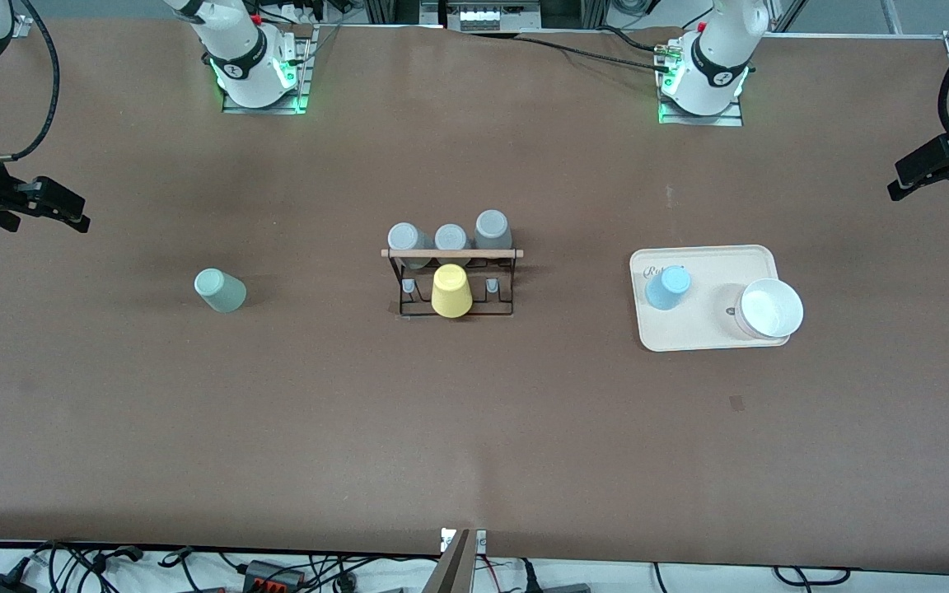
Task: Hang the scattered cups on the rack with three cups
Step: 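Reach the left gripper down to the light blue cup on the tray, then close the left gripper on the light blue cup and lift it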
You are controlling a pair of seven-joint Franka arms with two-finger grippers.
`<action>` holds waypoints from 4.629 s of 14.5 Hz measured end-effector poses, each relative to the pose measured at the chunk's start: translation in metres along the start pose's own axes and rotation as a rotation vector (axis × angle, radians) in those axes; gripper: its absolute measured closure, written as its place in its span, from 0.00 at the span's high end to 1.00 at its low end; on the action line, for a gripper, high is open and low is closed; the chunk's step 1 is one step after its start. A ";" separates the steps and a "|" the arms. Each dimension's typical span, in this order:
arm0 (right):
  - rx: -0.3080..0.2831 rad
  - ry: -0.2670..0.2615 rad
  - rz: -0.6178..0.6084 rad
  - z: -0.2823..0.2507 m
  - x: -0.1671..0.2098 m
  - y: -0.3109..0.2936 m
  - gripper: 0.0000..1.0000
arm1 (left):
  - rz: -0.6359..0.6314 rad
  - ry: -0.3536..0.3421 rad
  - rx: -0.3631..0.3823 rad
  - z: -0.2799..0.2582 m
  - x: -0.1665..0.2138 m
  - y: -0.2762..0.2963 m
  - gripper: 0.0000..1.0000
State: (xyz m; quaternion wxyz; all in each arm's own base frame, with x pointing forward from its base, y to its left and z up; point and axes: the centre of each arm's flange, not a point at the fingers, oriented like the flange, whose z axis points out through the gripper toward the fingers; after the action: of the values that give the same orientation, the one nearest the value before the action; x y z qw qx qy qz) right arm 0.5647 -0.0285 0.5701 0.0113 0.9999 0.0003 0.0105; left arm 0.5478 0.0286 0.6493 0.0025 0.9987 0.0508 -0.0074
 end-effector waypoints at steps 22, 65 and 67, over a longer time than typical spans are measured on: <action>0.000 0.002 0.000 -0.002 0.000 0.000 1.00 | -0.014 -0.228 0.002 0.171 0.049 0.096 1.00; -0.001 -0.013 -0.014 0.001 -0.001 -0.007 1.00 | -0.143 -0.117 0.008 0.309 0.036 0.160 0.64; -0.001 -0.013 -0.014 0.001 -0.001 -0.007 1.00 | -0.183 -0.110 -0.005 0.279 0.043 0.177 0.64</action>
State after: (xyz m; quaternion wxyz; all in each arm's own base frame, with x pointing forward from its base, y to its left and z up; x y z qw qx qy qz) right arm 0.5641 -0.0217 0.5687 0.0116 0.9999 0.0071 0.0041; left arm 0.6043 -0.1449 0.3710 0.0069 0.9879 0.1418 -0.0622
